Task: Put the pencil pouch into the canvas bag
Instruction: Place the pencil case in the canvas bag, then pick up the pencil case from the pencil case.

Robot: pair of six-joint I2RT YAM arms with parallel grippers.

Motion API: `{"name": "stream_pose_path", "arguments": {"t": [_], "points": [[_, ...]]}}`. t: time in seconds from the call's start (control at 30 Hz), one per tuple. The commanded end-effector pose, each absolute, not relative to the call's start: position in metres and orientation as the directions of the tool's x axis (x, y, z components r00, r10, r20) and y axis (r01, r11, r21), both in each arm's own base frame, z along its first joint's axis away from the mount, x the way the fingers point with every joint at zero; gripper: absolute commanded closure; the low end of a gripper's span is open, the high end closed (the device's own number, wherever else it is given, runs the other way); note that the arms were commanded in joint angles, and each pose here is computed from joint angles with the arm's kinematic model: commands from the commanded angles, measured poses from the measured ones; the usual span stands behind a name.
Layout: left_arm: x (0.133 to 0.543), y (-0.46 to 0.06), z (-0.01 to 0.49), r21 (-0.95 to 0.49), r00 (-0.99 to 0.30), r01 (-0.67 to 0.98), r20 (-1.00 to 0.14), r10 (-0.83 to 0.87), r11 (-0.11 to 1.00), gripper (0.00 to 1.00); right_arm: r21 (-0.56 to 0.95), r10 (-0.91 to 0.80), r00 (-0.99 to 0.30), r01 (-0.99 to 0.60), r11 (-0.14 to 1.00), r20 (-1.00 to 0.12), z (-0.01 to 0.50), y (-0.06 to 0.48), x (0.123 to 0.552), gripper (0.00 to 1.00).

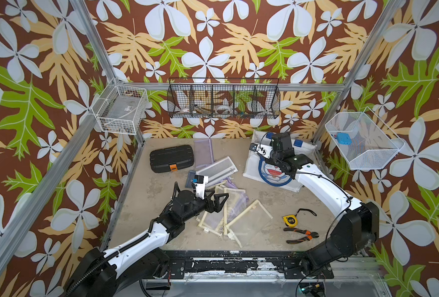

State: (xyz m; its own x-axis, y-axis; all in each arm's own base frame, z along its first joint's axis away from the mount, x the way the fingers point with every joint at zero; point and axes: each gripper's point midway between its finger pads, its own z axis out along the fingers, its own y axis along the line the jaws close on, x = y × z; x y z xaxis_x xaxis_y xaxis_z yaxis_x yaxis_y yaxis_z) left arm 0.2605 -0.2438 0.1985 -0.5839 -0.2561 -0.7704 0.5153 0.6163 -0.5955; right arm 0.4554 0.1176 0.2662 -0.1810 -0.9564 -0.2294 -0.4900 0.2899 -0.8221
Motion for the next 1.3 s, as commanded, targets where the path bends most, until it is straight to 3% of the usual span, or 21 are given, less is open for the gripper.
{"name": "stream_pose_path", "arguments": {"t": [0.0, 0.13, 0.23, 0.4, 0.63, 0.9, 1.27], "points": [[0.262, -0.25, 0.19, -0.571, -0.619, 0.518, -0.764, -0.183, 0.637, 0.05, -0.84, -0.938, -0.21, -0.422, 0.341, -0.275, 0.291, 0.117, 0.453, 0.4], [0.263, -0.257, 0.17, -0.562, -0.692, 0.49, -0.716, -0.095, 0.667, 0.1, -0.785, -0.846, -0.203, -0.317, 0.533, -0.492, 0.346, 0.129, 0.441, 0.31], [0.254, -0.262, 0.148, -0.561, -0.746, 0.487, -0.666, -0.015, 0.669, 0.13, -0.551, -0.61, -0.178, -0.289, 0.783, -0.772, 0.395, 0.139, 0.415, 0.26], [0.223, -0.277, 0.116, -0.497, -0.779, 0.516, -0.612, 0.14, 0.698, 0.15, -0.225, -0.291, -0.047, -0.522, 0.823, -0.956, 0.391, 0.174, 0.338, 0.2], [0.203, -0.294, 0.11, -0.445, -0.752, 0.579, -0.615, 0.237, 0.683, 0.23, 0.105, -0.104, -0.278, -0.643, 0.759, -0.955, 0.295, 0.182, 0.274, 0.15], [0.212, -0.323, 0.088, -0.373, -0.745, 0.618, -0.561, 0.362, 0.692, 0.3, 0.488, 0.134, -0.559, -0.552, 0.676, -0.818, 0.186, 0.186, 0.237, 0.16], [0.223, -0.338, 0.055, -0.354, -0.765, 0.608, -0.5, 0.405, 0.711, 0.31, 0.61, 0.176, -0.722, -0.397, 0.685, -0.669, 0.113, 0.173, 0.205, 0.17]]}}
